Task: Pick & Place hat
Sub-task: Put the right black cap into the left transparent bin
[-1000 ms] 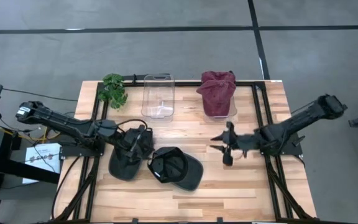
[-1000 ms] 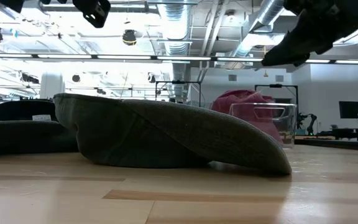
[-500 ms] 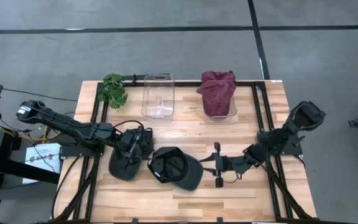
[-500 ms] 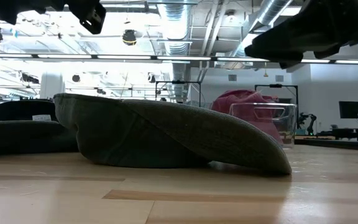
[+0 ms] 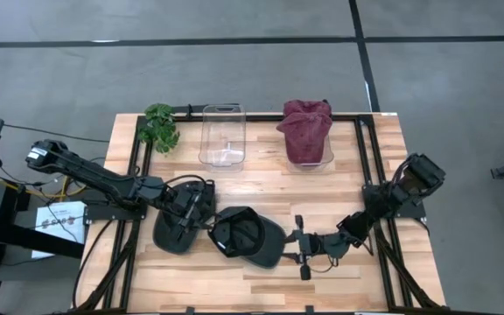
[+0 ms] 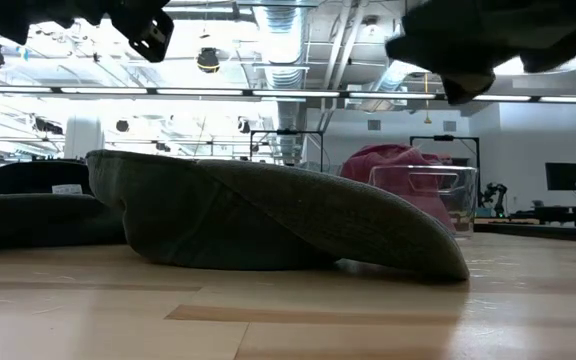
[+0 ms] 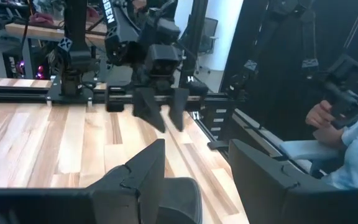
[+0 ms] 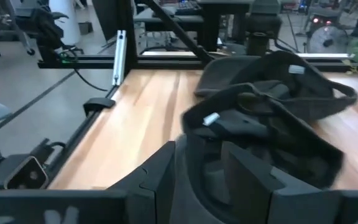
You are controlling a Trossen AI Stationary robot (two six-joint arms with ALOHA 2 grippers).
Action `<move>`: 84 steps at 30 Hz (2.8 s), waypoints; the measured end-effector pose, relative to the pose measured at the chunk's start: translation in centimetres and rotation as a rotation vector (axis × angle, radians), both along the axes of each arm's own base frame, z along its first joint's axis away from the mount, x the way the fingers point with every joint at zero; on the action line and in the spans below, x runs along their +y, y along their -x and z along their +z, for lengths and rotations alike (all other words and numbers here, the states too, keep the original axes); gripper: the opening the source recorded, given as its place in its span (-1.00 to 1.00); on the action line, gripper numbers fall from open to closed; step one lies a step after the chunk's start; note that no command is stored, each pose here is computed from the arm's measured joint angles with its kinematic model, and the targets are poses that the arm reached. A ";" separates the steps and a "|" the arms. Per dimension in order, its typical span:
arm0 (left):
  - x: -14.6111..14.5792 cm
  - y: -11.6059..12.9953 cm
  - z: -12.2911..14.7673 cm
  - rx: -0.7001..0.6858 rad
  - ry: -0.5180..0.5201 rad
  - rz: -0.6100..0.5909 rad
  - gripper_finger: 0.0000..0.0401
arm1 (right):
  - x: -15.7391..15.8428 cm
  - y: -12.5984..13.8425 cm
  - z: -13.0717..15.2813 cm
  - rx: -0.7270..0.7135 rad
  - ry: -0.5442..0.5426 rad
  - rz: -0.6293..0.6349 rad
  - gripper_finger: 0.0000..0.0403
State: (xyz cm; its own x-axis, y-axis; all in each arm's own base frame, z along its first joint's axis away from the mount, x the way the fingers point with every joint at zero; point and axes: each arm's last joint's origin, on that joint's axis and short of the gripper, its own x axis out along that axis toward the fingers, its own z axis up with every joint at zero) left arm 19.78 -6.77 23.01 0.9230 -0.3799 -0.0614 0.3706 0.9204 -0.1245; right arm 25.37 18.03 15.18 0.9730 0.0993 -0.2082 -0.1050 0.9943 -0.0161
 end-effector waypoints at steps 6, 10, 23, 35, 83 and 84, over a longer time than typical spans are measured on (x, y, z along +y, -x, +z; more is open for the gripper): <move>0.0 0.0 0.0 0.015 0.038 0.002 -0.12 | 2.3 -1.9 -0.1 0.080 0.071 -0.056 -0.40; -0.2 0.1 0.0 0.017 0.043 -0.007 -0.12 | 3.4 -3.4 0.1 0.174 0.101 -0.098 -0.40; -0.9 0.3 0.1 0.011 0.040 -0.043 -0.12 | 6.4 -3.9 1.7 0.249 0.145 -0.059 -0.41; -0.9 0.3 0.1 0.012 0.040 -0.043 -0.12 | 6.9 -3.9 0.3 0.298 0.088 -0.036 -0.41; -2.1 0.8 0.0 0.016 0.037 -0.089 -0.12 | 5.3 -5.5 -4.3 0.406 0.023 -0.163 -0.41; -2.1 0.8 0.0 0.016 0.037 -0.090 -0.12 | 5.1 -5.5 -4.4 0.413 0.019 -0.185 -0.42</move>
State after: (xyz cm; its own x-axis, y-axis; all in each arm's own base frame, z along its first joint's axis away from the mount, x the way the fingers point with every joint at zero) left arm 18.95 -8.87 23.06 0.8842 -0.4633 -0.0600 0.4490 0.8782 -0.1648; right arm 30.90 23.17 10.75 0.8088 -0.0759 -0.5831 0.0731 0.9969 -0.0283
